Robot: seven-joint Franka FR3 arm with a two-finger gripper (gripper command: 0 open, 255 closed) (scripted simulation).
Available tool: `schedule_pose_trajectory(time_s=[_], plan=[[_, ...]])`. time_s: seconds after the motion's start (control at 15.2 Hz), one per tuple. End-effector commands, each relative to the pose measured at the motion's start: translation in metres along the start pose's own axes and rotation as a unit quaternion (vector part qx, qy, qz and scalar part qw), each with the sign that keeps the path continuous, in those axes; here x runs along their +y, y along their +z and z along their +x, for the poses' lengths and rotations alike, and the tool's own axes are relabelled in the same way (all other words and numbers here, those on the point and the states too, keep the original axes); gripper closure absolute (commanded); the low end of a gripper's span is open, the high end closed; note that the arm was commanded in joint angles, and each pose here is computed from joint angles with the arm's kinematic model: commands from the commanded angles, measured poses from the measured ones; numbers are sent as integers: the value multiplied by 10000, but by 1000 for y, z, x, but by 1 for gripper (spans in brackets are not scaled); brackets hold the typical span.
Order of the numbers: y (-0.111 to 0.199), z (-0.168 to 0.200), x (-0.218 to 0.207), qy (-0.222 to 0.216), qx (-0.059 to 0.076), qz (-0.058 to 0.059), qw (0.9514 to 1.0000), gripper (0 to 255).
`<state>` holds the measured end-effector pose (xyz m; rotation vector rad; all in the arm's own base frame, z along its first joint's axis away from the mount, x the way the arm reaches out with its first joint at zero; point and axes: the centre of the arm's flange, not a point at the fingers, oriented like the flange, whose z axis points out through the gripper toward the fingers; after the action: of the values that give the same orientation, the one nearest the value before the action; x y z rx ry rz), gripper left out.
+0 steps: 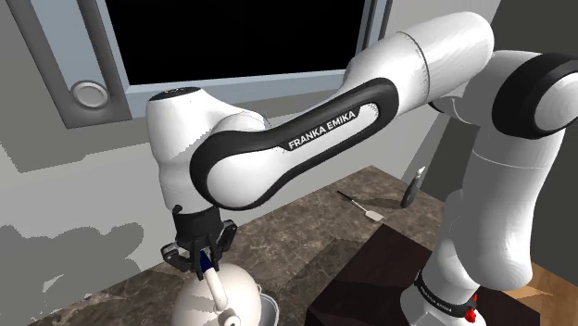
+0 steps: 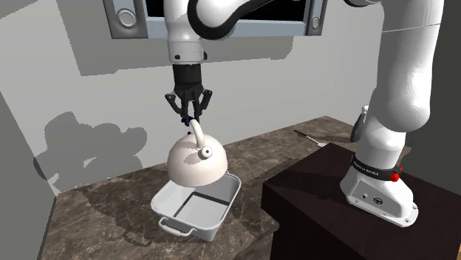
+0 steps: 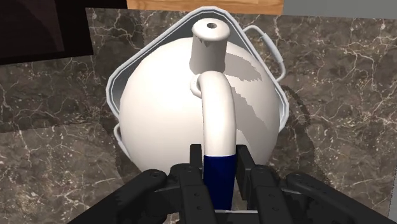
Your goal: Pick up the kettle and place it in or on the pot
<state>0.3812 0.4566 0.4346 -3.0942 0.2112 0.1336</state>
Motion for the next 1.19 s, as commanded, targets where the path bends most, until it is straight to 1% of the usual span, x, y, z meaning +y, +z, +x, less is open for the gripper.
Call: schedule_pose_trajectory(time_s=[0.0,1.12], plan=[[10,1,0,0,8,9,10000,255],[100,9,3,0,8,9,10000,255]])
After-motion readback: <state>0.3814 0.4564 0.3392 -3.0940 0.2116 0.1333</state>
